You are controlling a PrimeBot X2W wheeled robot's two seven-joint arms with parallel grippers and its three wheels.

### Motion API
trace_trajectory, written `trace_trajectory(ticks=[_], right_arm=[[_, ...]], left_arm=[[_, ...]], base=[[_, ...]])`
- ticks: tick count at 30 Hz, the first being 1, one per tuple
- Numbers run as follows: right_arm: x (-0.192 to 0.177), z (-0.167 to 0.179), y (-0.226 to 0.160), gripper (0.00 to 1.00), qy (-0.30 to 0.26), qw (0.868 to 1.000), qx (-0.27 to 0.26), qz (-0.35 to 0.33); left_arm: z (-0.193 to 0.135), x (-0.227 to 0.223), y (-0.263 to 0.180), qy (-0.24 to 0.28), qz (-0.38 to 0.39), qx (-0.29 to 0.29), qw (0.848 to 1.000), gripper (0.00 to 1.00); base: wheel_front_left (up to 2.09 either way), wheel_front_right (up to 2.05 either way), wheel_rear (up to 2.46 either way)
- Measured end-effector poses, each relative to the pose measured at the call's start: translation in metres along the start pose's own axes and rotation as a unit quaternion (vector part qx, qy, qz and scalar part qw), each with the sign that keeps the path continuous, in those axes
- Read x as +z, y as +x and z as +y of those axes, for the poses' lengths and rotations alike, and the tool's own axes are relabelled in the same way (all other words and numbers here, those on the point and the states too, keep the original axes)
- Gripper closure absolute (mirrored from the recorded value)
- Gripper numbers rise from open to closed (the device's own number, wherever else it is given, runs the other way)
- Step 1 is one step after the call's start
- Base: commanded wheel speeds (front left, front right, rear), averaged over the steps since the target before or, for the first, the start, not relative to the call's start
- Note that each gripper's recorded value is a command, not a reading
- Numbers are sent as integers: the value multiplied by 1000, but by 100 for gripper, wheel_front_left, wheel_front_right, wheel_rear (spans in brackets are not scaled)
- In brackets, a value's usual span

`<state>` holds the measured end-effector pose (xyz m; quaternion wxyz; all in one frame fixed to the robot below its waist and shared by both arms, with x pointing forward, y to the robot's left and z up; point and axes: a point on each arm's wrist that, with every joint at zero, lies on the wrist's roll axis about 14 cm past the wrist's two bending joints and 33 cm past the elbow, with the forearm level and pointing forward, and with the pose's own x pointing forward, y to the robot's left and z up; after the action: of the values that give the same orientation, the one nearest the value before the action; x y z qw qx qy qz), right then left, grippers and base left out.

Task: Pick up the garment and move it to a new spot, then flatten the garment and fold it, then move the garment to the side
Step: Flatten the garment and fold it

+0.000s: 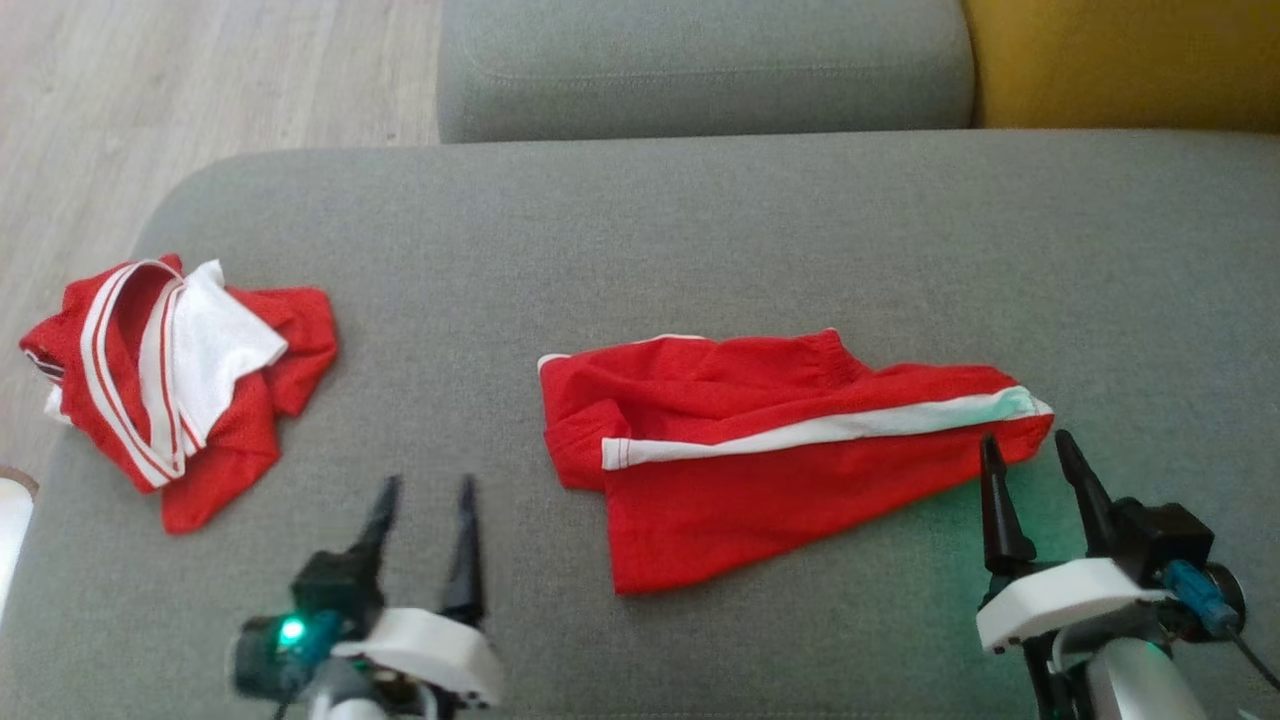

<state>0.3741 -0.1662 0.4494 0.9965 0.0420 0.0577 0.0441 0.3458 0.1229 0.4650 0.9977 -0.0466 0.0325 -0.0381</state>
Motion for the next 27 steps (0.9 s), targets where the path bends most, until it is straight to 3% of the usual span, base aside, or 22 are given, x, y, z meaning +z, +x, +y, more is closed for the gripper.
trace_trajectory(ticks=[6, 12, 27], right_arm=[[-12, 1, 4, 0, 1, 1000, 3, 18], [-11, -7, 12, 0, 1, 1000, -8, 17], [-19, -30, 10, 0, 0, 999, -42, 30]], left_arm=[[-47, -2, 9, -61, 12, -83, 995, 0], [-92, -7, 22, -105, 33, -169, 979, 0], [-107, -42, 37, -150, 96, -191, 965, 0]], base=[[0, 0, 0], [0, 0, 0], [0, 0, 0]])
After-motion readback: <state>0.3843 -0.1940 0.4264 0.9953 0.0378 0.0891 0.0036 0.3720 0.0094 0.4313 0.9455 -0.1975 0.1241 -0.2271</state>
